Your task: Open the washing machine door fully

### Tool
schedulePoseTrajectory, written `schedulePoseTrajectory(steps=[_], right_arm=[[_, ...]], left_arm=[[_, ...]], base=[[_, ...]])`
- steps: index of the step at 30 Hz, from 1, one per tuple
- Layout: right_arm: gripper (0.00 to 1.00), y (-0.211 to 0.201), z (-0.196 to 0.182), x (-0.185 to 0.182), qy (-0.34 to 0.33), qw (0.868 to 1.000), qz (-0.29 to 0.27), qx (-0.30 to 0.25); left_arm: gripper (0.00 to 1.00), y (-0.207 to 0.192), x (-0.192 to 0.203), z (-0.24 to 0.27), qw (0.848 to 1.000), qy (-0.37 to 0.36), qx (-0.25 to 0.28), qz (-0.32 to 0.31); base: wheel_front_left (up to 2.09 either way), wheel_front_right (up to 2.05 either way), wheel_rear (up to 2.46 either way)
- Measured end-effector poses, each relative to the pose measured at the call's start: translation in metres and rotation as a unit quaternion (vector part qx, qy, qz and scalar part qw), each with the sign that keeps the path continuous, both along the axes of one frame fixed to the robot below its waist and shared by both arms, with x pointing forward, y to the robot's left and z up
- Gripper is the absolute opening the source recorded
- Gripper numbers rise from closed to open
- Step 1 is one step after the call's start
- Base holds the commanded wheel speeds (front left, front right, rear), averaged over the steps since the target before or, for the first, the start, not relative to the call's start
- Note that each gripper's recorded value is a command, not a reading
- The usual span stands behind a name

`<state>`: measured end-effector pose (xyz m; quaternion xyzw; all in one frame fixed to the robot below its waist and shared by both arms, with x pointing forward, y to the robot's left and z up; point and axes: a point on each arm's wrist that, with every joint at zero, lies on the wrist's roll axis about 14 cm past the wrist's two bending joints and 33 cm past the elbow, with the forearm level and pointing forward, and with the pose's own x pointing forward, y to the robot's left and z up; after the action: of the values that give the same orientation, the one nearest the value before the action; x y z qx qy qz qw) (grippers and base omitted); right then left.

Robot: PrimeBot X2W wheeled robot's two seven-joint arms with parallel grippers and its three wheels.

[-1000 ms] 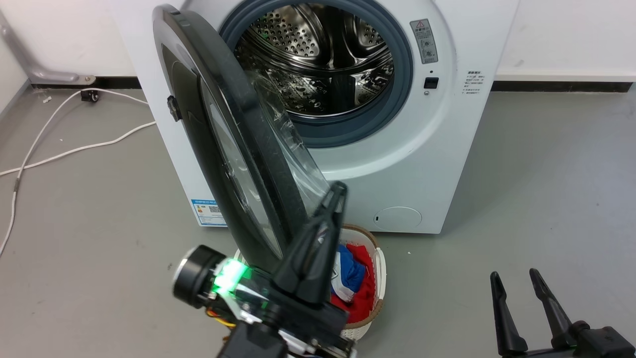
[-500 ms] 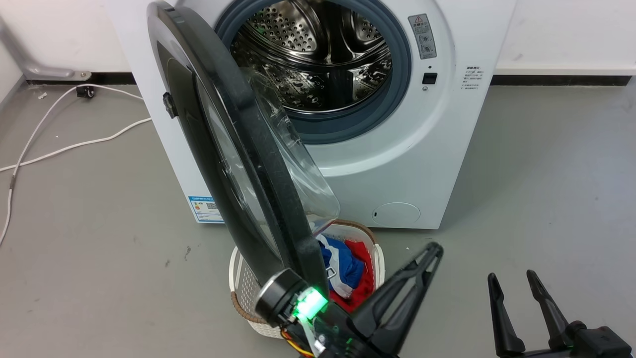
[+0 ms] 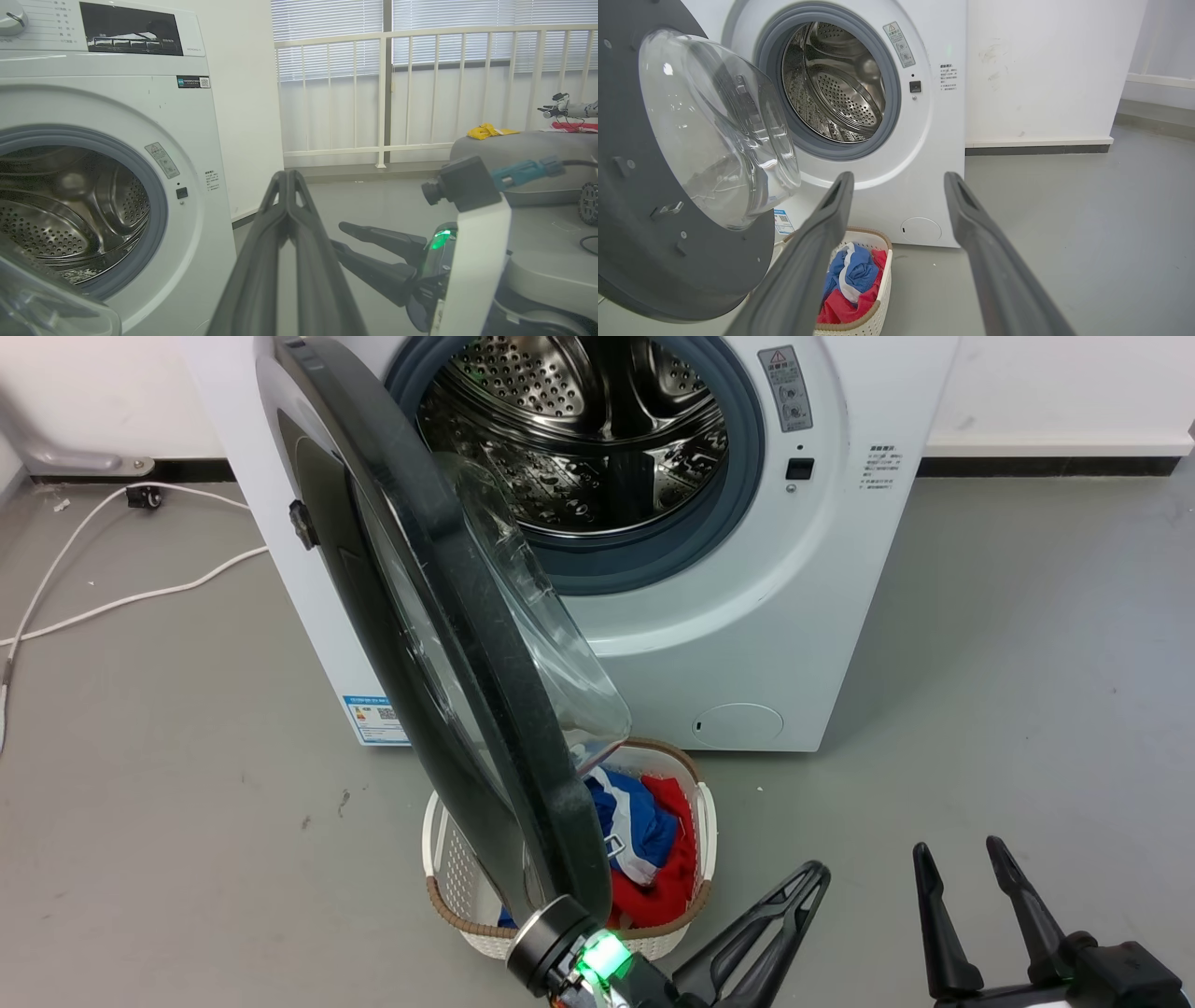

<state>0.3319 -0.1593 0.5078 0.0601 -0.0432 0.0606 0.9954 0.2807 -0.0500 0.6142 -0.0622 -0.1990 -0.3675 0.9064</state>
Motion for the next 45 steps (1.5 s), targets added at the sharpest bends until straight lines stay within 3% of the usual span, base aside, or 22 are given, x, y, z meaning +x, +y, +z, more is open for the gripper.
schedulePoseTrajectory(steps=[12, 23, 34, 45], right_arm=[[1.0, -0.004, -0.008, 0.005, 0.013, 1.0, -0.006, -0.006], [1.0, -0.004, -0.011, 0.012, 0.018, 1.0, -0.006, -0.007], [1.0, 0.005, -0.012, 0.014, 0.019, 1.0, 0.008, -0.001], [1.0, 0.029, -0.016, 0.016, 0.025, 0.999, 0.047, 0.0]], left_arm=[[0.0, 0.027, 0.031, -0.055, 0.994, 0.088, 0.027, 0.055], [0.0, 0.067, 0.064, -0.078, 0.984, 0.12, 0.038, 0.124], [0.0, 0.091, 0.064, -0.08, 0.978, 0.122, 0.039, 0.164], [0.0, 0.146, 0.05, -0.088, 0.956, 0.137, 0.031, 0.259]], base=[[0.0, 0.0, 0.0], [0.0, 0.0, 0.0], [0.0, 0.0, 0.0], [0.0, 0.0, 0.0]])
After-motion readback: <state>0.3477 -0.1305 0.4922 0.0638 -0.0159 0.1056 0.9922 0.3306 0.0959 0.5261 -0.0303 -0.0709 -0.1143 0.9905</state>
